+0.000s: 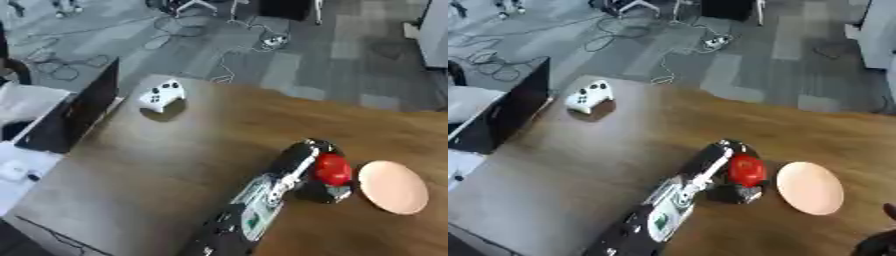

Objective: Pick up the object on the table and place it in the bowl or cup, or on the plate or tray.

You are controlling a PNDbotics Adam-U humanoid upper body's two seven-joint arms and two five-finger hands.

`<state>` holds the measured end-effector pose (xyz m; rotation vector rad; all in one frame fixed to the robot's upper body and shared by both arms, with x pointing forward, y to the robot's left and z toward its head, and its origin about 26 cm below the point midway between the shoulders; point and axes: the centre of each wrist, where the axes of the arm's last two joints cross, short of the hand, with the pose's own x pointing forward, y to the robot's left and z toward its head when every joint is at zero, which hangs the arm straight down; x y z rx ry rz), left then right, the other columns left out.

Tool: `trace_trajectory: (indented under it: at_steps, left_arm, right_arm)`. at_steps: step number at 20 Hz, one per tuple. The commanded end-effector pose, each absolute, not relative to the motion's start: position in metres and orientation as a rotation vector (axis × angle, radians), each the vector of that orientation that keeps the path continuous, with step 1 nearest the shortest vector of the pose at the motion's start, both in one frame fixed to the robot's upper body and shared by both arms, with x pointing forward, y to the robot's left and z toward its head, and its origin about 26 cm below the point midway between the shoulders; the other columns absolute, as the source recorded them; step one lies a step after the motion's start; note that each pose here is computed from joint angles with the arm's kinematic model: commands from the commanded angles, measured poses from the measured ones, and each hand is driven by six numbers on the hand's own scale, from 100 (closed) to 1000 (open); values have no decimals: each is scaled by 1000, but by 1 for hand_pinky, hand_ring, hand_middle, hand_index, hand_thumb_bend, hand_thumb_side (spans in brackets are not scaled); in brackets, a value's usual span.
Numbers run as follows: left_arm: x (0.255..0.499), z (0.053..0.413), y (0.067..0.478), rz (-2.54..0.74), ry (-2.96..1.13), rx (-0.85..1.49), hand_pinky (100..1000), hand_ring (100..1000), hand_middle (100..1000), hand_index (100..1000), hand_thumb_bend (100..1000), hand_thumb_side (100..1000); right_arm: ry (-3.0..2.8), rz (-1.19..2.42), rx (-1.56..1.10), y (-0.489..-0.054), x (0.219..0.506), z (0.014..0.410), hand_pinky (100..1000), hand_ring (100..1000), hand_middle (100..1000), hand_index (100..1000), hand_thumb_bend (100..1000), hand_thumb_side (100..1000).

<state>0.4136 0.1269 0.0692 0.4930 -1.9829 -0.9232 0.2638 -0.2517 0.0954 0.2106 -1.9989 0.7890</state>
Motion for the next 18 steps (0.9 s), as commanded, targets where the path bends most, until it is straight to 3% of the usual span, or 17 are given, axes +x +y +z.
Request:
trace_trajectory:
  at_steps: [1,11,12,13,18]
  left_arm:
    - [418,90,126,-918,-2037,509,157,376,504,639,327,480]
    - [418,98,107,-942,-2073,459,162,378,507,643,327,485]
    - [418,98,106,-943,-2072,458,161,379,507,643,326,486]
    - [419,98,105,-945,-2070,462,163,379,507,643,325,488]
    - [421,95,100,-950,-2063,456,168,381,508,644,325,494]
  right_arm:
    - [-2011,797,207,-251,263,99,512,587,591,1000,100,603]
    - [-2005,799,210,-252,264,98,512,588,591,1000,100,612]
    - [-2004,799,211,-252,265,99,512,588,590,1000,100,575]
    - [-2004,800,212,-252,265,99,512,588,591,1000,100,614]
    - [-2001,806,212,-252,266,99,512,588,590,1000,100,624]
